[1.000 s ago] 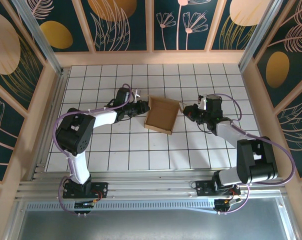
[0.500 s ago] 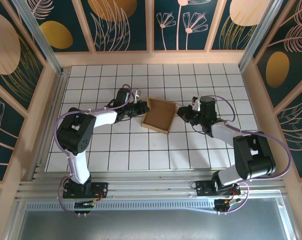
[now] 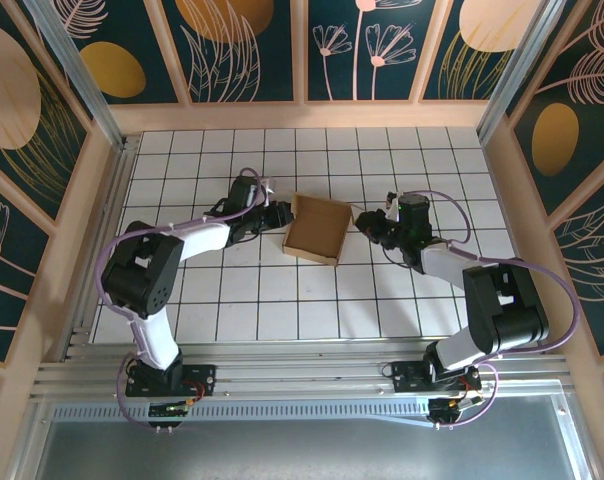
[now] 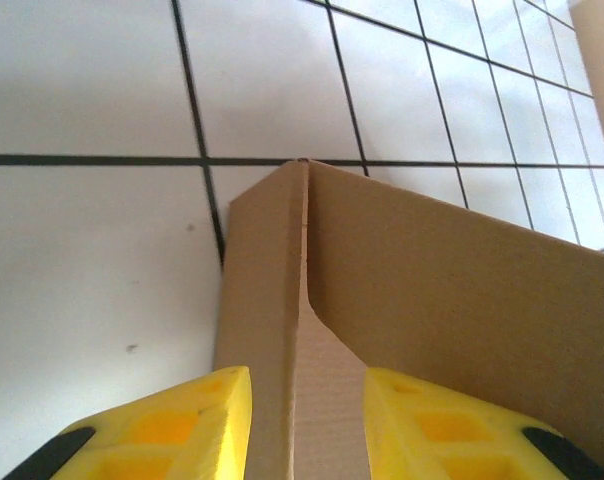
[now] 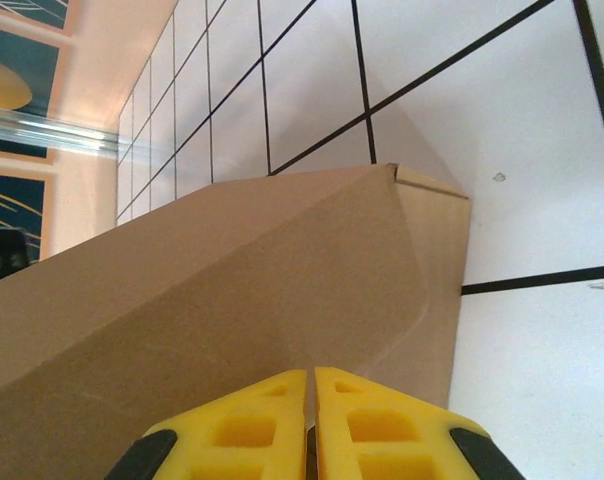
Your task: Fold the paper box
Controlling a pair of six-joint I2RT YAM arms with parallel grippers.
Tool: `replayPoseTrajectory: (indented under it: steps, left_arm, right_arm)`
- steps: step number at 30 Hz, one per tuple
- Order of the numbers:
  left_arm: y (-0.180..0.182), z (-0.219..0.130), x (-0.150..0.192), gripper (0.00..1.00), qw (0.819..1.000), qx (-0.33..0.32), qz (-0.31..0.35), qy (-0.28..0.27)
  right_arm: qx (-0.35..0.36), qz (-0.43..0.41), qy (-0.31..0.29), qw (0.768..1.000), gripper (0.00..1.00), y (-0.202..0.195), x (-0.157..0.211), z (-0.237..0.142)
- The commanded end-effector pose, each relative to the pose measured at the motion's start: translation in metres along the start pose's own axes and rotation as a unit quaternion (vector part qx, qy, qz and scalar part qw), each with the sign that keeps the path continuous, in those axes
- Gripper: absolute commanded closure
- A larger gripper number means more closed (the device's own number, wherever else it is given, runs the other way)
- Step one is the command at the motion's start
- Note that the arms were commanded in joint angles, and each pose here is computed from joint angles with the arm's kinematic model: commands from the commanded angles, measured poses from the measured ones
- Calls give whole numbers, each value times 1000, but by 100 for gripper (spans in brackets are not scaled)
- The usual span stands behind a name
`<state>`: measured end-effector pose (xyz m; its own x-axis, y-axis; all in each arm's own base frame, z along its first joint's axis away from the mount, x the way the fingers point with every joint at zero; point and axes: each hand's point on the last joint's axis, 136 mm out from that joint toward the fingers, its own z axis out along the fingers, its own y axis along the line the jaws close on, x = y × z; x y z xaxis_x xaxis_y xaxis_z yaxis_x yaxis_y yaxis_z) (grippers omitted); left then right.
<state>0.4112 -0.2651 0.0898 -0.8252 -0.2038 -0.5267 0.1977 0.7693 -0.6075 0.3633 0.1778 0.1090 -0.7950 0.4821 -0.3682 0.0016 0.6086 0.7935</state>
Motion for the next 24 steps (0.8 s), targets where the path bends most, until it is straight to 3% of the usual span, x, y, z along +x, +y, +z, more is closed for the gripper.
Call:
replayPoseTrajectory:
  steps: [1, 7, 15, 19, 21, 24]
  left_arm:
    - [7, -21, -14, 65, 997, -55, 35, -35]
    - [20, -29, -7, 67, 994, -92, 51, -19]
    - [3, -116, -64, 68, 977, -150, 39, -148]
    - [-25, -146, -98, 65, 972, -144, 52, -179]
    - [-42, -137, -109, 61, 979, -125, 71, -146]
    - [-40, -96, -118, 64, 989, -120, 63, -50]
  right_arm:
    - [12, -23, -14, 1000, 88, -1, -3, -2]
    - [13, -31, -17, 999, 88, 2, -7, -2]
    - [11, -39, -19, 999, 88, 5, -9, -3]
    - [9, -43, -21, 999, 88, 8, -11, -4]
    - [8, -41, -22, 999, 88, 8, -11, -4]
    - [7, -33, -17, 999, 88, 6, -9, -1]
